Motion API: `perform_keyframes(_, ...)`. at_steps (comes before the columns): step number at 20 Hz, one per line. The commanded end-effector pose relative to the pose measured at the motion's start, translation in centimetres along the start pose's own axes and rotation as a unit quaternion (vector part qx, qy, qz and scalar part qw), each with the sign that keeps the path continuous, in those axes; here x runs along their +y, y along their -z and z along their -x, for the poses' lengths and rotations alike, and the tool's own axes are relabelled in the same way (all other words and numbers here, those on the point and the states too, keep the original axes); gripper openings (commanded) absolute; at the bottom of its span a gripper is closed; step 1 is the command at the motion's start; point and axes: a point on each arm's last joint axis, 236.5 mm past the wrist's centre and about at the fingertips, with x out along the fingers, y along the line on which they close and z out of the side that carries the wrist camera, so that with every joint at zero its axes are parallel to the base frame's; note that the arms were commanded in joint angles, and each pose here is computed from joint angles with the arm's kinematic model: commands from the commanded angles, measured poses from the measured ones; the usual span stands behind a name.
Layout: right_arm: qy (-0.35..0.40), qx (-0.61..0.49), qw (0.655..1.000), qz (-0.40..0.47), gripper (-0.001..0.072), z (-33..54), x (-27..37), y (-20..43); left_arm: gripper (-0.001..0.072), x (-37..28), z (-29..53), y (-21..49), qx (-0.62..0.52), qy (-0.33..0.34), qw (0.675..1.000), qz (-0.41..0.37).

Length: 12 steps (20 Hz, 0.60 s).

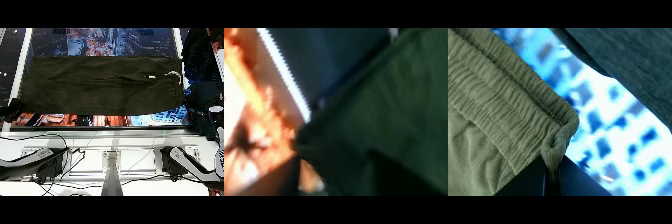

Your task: Fold the clothes and pants, and hang the long-sleeved shirts on hangers.

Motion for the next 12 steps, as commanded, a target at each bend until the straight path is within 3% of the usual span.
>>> perform_keyframes(1,0.008,0.029,0.998,0.053,0.0024,0.9,0.5,0.0,0.0158,-0.3,-1.0,-0.8,-0.017,0.008,1.000,0.012)
perform_keyframes(2,0.009,0.031,0.997,0.070,0.0024,1.5,0.8,-0.3,0.0021,-0.9,-0.6,-1.3,-0.023,0.015,1.000,-0.006)
perform_keyframes(6,0.010,-0.004,0.992,0.129,0.0024,5.3,2.5,-2.2,0.0022,-4.6,2.8,-2.7,-0.026,0.050,0.994,-0.098)
perform_keyframes(12,0.103,-0.036,0.973,0.204,0.0024,11.8,-0.4,-2.2,0.0021,-5.9,10.9,-5.9,-0.123,0.054,0.984,-0.121)
